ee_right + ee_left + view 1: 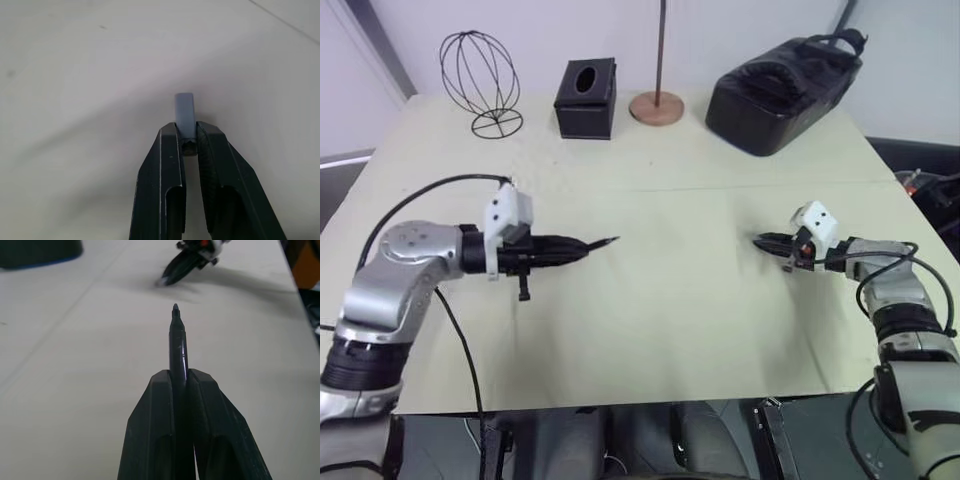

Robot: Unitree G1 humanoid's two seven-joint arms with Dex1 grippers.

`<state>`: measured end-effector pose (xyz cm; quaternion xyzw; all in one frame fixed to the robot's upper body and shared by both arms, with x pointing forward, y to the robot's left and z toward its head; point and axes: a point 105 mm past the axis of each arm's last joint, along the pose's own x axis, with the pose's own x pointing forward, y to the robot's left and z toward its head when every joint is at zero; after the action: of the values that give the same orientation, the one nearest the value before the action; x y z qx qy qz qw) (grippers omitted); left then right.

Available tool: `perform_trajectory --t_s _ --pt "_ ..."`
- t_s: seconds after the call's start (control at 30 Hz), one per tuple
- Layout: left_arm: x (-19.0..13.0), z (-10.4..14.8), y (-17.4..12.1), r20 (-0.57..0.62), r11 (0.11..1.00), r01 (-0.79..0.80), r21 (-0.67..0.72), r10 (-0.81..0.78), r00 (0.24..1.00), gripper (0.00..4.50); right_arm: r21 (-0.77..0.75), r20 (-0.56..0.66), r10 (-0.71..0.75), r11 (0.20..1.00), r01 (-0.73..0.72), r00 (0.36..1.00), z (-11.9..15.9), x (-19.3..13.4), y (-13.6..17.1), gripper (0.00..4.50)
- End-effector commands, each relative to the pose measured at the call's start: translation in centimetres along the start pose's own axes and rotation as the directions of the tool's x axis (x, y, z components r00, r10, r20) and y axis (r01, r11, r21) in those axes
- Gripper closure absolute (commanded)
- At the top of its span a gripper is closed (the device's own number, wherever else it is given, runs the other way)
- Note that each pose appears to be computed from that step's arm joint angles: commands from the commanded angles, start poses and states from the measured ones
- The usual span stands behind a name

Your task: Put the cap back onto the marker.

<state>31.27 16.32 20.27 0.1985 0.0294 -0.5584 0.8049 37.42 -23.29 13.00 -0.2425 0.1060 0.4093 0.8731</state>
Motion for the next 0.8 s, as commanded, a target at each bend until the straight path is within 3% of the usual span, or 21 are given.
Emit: perform_trajectory --t_s 0.03,0.23,0.47,0.8 --pt "-0.2 0.2 1.9 -0.054 0.987 -0.015 0.159 0.024 0.998 4.50 -0.158 0.089 0.043 0.987 -0.029 0.995 5.9 -0.2 0.3 4.47" --pt "2.9 -0.8 2.8 -0.079 0.956 0.066 0.286 -0.045 0.996 4.50 -0.255 0.138 0.109 0.964 -0.071 0.984 9.2 2.4 3.1 4.47" --pt "6.3 0.2 1.9 -0.021 0.912 0.170 0.374 -0.175 0.984 4.50 -0.325 0.133 0.211 0.932 -0.159 0.968 9.6 4.4 6.7 4.47" --pt "7.6 0.8 1.6 -0.010 0.887 0.232 0.400 -0.249 0.968 4.50 -0.378 0.129 0.219 0.913 -0.157 0.967 10.5 3.9 6.9 4.47"
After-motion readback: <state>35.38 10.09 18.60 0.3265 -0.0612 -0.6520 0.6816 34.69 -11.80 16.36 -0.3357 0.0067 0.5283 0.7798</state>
